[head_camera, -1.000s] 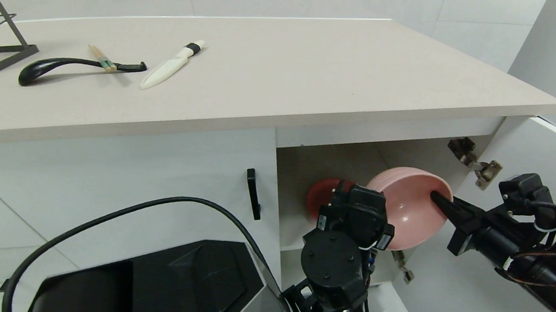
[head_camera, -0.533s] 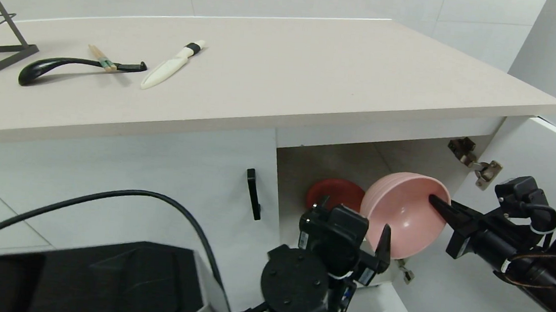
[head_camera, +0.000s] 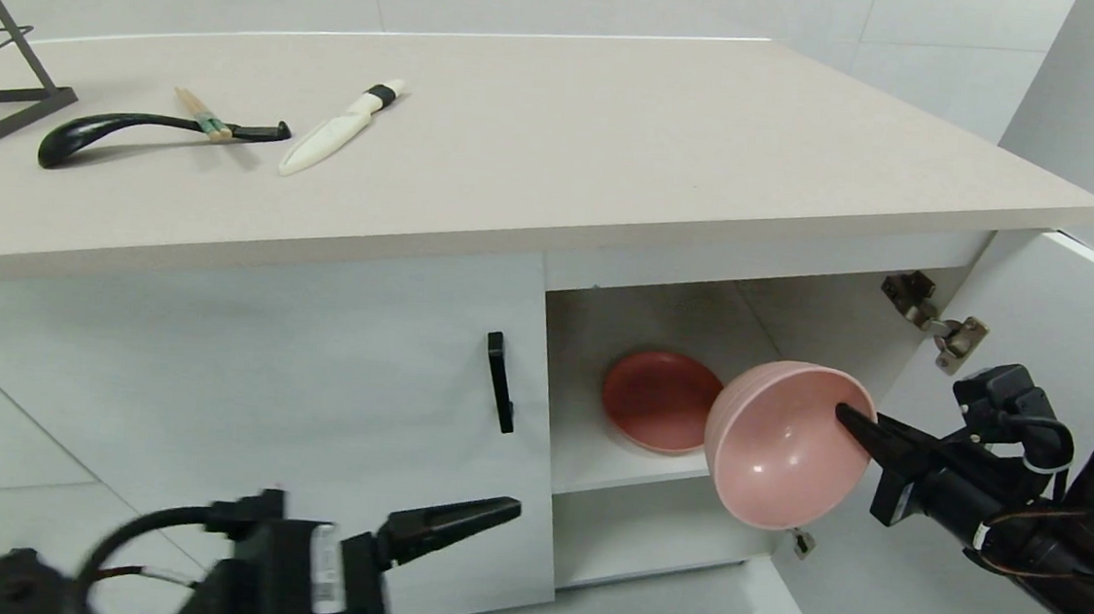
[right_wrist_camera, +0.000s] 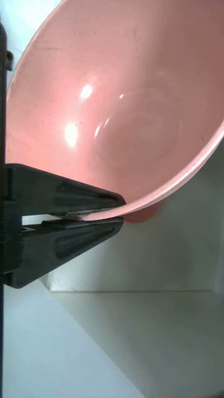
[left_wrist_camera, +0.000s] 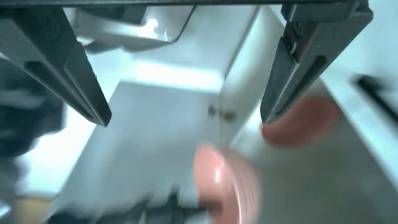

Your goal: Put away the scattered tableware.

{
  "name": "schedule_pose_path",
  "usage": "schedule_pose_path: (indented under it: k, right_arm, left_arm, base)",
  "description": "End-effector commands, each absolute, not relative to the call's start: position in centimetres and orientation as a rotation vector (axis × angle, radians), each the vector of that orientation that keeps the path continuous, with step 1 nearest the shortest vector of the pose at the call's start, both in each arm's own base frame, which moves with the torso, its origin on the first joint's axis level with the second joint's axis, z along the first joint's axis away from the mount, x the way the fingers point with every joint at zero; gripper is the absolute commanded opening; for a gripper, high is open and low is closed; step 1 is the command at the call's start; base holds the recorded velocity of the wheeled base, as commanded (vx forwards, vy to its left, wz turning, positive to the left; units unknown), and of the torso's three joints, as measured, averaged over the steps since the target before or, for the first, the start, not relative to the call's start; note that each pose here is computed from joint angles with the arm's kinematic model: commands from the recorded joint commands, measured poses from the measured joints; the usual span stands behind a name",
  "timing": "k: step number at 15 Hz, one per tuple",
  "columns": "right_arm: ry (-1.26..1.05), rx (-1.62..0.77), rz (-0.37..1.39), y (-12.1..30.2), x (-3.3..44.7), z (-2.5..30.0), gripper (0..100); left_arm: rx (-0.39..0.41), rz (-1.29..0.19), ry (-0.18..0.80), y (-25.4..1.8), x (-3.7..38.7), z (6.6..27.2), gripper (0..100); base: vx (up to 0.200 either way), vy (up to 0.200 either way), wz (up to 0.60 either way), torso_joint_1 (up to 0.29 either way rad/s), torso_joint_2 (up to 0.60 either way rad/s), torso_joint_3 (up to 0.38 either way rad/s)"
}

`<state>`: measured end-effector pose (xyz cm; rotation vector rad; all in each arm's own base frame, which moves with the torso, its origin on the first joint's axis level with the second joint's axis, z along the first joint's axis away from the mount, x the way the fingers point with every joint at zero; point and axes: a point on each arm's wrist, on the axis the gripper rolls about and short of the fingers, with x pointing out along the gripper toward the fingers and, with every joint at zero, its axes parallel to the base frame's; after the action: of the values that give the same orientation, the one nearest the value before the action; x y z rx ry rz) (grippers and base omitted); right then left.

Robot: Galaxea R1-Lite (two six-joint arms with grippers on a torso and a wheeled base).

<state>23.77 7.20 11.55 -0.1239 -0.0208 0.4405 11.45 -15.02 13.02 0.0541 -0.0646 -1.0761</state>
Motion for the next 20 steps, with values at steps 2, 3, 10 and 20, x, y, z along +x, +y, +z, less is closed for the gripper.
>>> schedule_pose_path:
  k: [2, 3, 10, 20]
  right_arm:
    - [0.009, -0.126, 0.447, 7.4, 24.1, 10.8, 0]
    - [0.021, -0.127, 0.449, 7.5, 24.2, 10.5, 0]
    - [0.050, -0.127, 0.461, 7.8, 24.5, 9.7, 0]
    - [0.099, 0.064, 0.475, 9.5, 27.7, 8.2, 0]
  left_arm:
    - [-0.029, -0.974, -0.344, -9.3, 9.1, 17.4, 100]
    - [0.020, -0.822, -0.422, -7.1, 9.0, 18.2, 100]
    - [0.081, -0.171, -0.364, -0.7, -2.4, 12.8, 100]
    - [0.032, -0.071, -0.064, -0.2, -2.3, 8.3, 100]
  base:
    - [0.000, 0.000, 0.00, 0.000, 0.00, 0.000]
    - [0.000, 0.000, 0.00, 0.000, 0.00, 0.000]
    - [0.000, 0.000, 0.00, 0.000, 0.00, 0.000]
    - [0.000, 0.000, 0.00, 0.000, 0.00, 0.000]
